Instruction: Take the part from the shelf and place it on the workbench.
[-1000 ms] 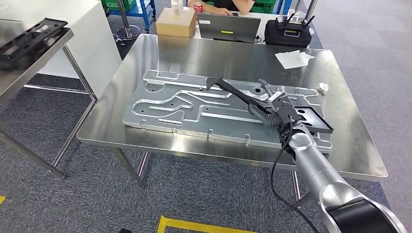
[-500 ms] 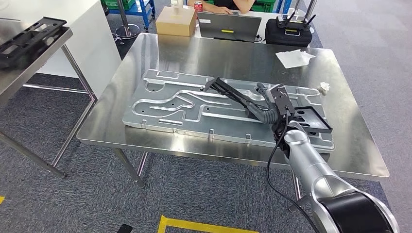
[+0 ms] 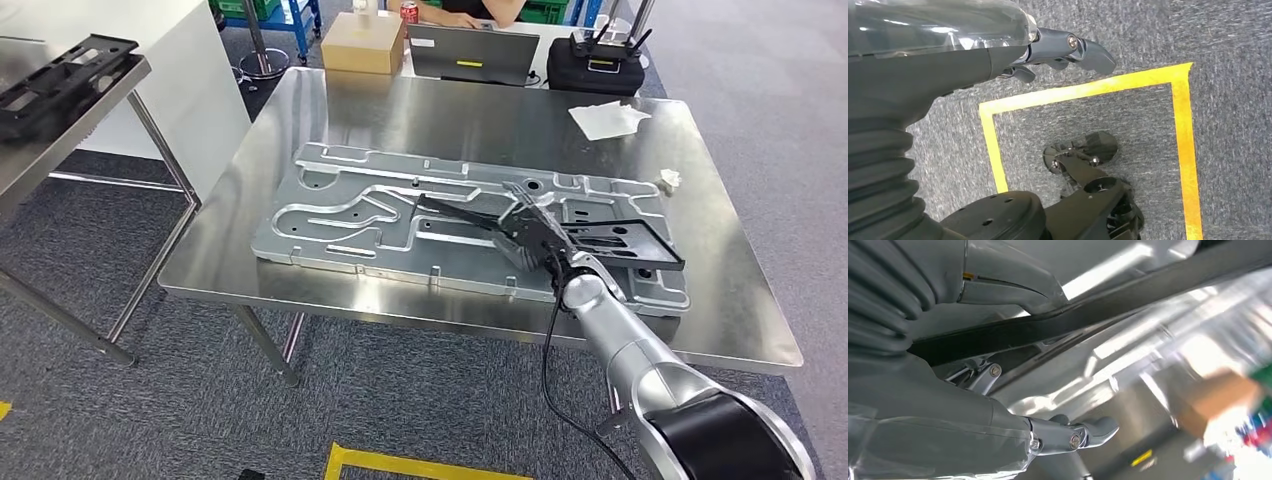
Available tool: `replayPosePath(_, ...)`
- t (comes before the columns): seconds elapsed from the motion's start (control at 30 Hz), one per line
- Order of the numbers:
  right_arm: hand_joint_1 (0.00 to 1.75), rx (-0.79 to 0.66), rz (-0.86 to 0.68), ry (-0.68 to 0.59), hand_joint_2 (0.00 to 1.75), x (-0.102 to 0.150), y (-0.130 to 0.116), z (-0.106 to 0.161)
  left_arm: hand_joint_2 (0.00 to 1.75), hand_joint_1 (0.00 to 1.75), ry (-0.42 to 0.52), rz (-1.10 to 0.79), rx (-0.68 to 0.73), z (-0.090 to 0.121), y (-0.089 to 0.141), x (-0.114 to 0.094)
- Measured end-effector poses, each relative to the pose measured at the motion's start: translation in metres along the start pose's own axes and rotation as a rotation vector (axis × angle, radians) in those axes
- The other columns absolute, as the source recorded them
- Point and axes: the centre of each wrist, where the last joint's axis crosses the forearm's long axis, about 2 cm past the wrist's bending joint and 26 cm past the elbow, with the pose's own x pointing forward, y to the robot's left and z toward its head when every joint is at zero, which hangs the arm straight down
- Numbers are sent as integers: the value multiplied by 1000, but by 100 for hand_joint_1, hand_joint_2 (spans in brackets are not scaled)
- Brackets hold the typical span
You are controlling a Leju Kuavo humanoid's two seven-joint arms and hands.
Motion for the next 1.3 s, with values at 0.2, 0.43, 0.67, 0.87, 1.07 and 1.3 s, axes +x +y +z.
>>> replayPosePath(0.2,0,107,108,-17,0,11,-116,-2,0,0,43,38,3,10,-4,-23)
replayPosePath(0.43,0,35,167,-31,0,81,-249,-2,0,0,53,67,-6,14,-15,-31)
replayPosePath(0.67,0,-9,207,-76,0,114,-285,4,175,0,36,63,-23,14,-25,-28)
replayPosePath(0.87,0,-38,201,-91,0,112,-289,10,175,0,34,58,-31,13,-29,-27)
replayPosePath(1.07,0,-45,178,-87,0,95,-296,28,175,0,36,55,-34,14,-30,-27)
replayPosePath(1.3,0,-49,180,-59,0,64,-287,45,44,0,36,79,-32,14,-34,-27)
